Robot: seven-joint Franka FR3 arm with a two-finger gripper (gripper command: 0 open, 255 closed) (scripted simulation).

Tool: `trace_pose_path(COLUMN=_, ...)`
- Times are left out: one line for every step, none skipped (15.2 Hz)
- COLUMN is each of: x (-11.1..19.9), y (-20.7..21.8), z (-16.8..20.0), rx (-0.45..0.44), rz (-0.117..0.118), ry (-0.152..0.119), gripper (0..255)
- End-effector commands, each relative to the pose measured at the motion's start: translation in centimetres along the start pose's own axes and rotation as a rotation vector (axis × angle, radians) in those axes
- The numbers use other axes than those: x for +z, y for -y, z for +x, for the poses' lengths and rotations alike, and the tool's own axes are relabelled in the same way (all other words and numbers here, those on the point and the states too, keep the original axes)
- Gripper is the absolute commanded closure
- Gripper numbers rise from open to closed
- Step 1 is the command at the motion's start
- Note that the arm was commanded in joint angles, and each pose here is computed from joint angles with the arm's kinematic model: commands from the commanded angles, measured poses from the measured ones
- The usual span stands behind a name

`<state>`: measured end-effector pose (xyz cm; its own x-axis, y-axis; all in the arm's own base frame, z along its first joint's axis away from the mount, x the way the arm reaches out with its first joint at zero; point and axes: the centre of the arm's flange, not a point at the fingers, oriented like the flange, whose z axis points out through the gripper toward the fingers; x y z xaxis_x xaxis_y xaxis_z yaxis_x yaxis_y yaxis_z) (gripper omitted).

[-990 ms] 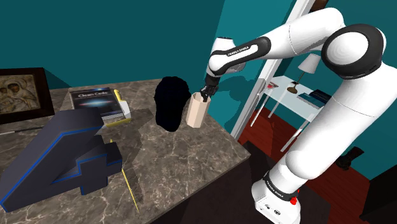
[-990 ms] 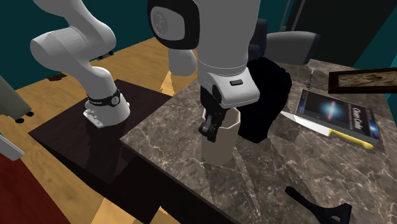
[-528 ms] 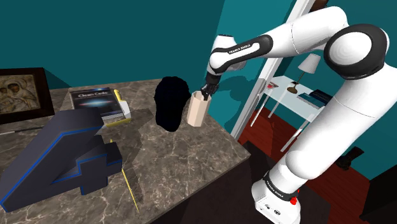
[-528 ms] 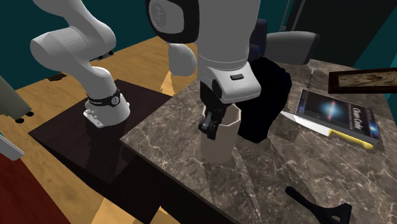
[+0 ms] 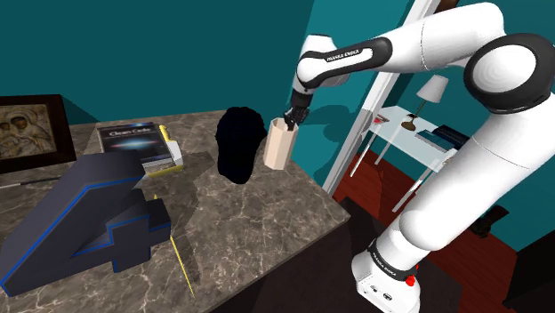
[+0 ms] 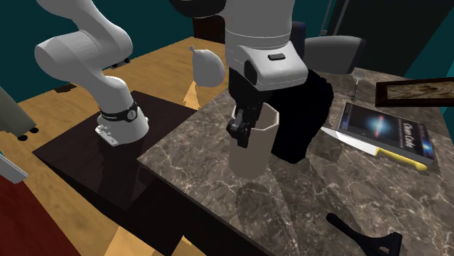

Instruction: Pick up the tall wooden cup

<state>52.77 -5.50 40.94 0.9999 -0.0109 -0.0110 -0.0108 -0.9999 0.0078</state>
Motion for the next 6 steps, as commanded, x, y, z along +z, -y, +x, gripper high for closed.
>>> trace_pose_path(x=-1.0, y=0.1, z=0.0, rx=0.0, rz=0.0, ry=0.0, gripper=255)
trace_pose_path(x=-1.6, y=0.1, z=0.0, rx=0.0, rz=0.0, ry=0.0, gripper=255)
trace_pose_path(x=-2.1, y=0.0, z=0.0, rx=0.0, rz=0.0, ry=0.0, gripper=255)
trace_pose_path(x=-2.6, y=0.0, z=0.0, rx=0.0, rz=0.0, ry=0.0, gripper=255)
trace_pose_path(x=-2.7, y=0.0, z=0.0, rx=0.0, rz=0.0, ry=0.0, gripper=255)
trace_pose_path(x=-2.7, y=0.0, z=0.0, rx=0.0, rz=0.0, ry=0.0, gripper=255)
